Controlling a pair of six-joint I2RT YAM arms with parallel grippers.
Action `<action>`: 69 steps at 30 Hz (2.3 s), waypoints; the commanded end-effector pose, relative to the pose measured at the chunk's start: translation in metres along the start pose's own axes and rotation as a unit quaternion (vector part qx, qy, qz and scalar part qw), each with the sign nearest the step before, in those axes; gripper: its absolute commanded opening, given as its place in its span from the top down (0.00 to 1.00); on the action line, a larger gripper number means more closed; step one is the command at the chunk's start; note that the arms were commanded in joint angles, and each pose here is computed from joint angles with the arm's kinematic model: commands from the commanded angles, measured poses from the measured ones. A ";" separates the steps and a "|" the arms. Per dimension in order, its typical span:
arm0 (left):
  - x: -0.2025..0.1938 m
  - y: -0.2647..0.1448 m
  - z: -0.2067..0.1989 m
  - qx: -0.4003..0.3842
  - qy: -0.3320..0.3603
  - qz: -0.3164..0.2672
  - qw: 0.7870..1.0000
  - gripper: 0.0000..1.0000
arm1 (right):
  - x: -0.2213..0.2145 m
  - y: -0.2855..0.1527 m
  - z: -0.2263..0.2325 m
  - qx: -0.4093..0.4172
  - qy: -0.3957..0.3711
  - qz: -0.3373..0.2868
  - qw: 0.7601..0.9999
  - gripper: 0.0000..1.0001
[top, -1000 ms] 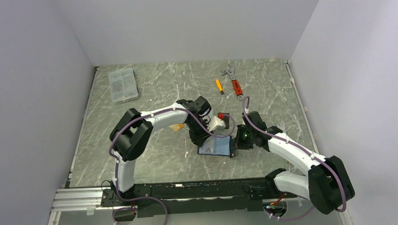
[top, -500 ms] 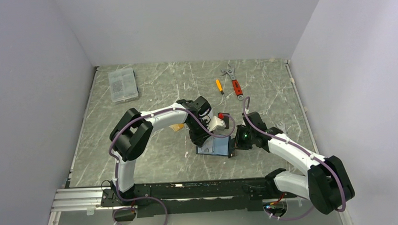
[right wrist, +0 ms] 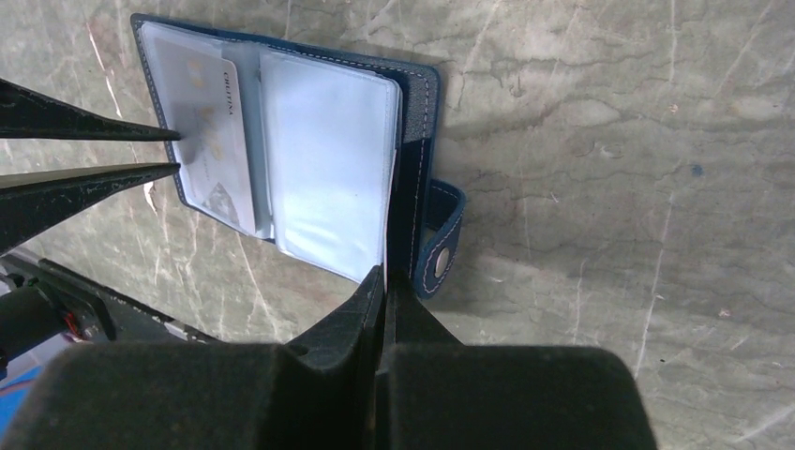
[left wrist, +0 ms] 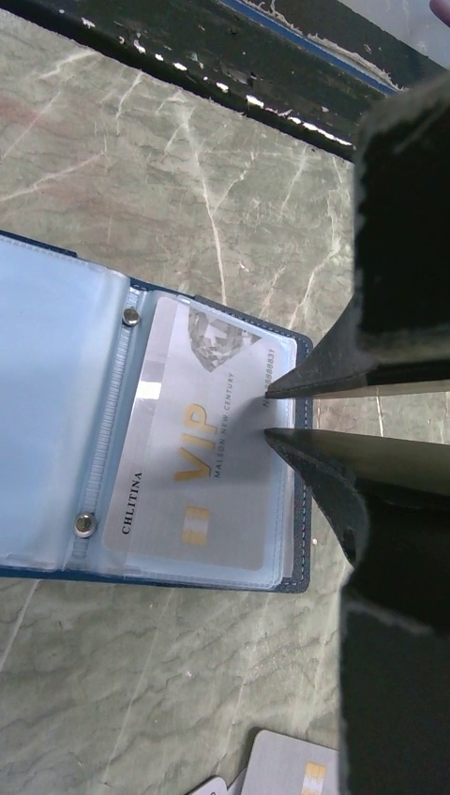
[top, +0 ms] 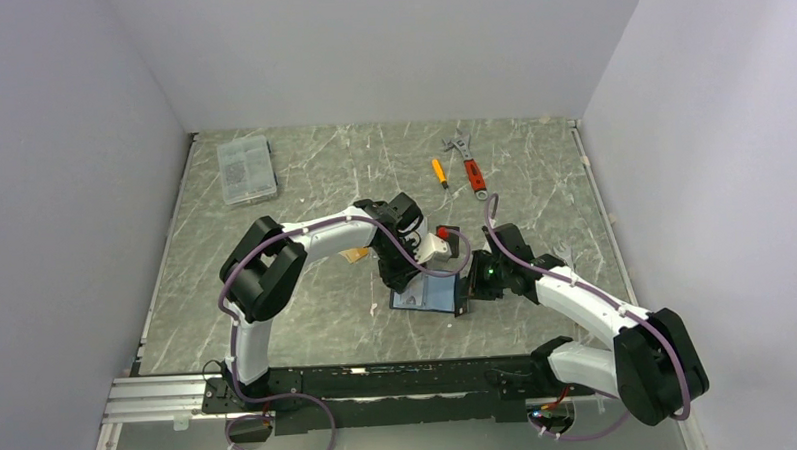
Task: Put the credit cards into the card holder
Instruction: Turn over the card slot in the card holder.
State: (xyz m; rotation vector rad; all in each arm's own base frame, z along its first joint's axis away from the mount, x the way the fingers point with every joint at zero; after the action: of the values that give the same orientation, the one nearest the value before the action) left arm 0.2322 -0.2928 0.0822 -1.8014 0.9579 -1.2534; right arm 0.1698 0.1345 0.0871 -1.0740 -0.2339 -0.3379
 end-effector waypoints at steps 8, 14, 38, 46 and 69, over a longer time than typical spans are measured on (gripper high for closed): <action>-0.021 0.015 0.008 0.013 0.005 0.039 0.999 0.77 | 0.005 -0.002 0.014 0.055 -0.011 -0.012 0.998 1.00; -0.019 0.012 0.007 0.014 0.008 0.036 0.999 0.78 | 0.007 -0.007 0.018 0.064 -0.016 -0.020 0.998 1.00; -0.015 0.010 0.006 0.009 0.007 0.034 0.999 0.80 | 0.010 -0.012 0.015 0.040 -0.027 -0.020 0.999 1.00; -0.015 0.008 0.006 0.010 0.009 0.033 0.999 0.80 | 0.006 -0.006 0.012 0.039 -0.027 -0.012 0.999 1.00; -0.014 0.007 0.005 0.008 0.009 0.031 0.999 0.82 | 0.000 -0.006 -0.004 -0.016 0.004 -0.011 1.000 1.00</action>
State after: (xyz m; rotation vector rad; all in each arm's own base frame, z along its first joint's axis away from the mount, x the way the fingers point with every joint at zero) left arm 0.2336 -0.2911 0.0795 -1.7815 0.9642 -1.2716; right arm 0.1662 0.1332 0.0883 -1.0741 -0.2362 -0.3223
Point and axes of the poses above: each gripper's point midway between its finger pads, its own y axis out along the fingers, its own z axis along the line the jaws close on, x = y × z, the point moved 6 cm from there along -y, back along the fingers, and after that the axes turned 3 degrees about -y, right-handed, at the moved point
